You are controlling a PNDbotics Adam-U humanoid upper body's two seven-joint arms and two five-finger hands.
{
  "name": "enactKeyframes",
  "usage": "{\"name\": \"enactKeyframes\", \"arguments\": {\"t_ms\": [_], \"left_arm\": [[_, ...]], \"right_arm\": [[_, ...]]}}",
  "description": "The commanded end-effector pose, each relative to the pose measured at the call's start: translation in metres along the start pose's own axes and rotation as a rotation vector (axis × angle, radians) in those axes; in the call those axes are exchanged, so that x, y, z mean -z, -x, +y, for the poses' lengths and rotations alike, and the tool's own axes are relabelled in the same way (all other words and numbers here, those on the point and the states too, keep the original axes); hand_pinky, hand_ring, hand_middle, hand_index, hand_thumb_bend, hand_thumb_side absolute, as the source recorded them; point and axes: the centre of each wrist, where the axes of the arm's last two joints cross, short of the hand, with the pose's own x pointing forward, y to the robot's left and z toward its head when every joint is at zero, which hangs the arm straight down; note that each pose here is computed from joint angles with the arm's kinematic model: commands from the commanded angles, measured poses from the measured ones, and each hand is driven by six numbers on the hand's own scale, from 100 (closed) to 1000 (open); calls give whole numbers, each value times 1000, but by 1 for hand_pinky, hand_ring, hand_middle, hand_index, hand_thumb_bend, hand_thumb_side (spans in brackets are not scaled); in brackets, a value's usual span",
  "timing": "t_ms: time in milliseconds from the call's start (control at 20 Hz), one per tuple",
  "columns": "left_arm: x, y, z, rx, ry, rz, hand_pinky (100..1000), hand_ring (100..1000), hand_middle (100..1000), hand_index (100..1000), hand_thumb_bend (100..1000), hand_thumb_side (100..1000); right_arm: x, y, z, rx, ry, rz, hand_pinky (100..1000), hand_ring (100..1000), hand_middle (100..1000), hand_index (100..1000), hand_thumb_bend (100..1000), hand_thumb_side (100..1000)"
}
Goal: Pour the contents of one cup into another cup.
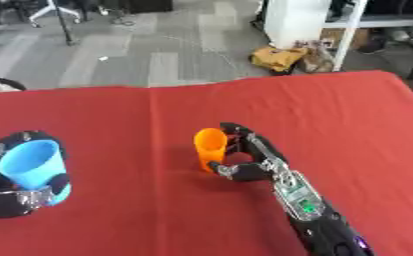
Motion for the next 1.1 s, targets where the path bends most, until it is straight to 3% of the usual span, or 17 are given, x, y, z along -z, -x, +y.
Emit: {"name": "enactKeyframes", "arguments": {"t_ms": [50, 350, 1100], "left_arm": [[6, -8, 3, 15, 8, -30, 287, 616, 560, 624, 152, 100], [6, -7, 2, 13, 13, -26, 292, 620, 563, 625, 157, 100], [9, -7, -2, 6, 26, -30, 295, 624, 565, 625, 155, 100]], "right_arm": [[7, -6, -7, -31, -1, -16, 701, 713, 790, 929, 492, 100], [11, -3, -4, -47, -1, -10, 752, 738, 808, 931, 506, 100], [28, -5, 5, -29, -15, -12, 703, 673, 759, 914, 509, 100]]}}
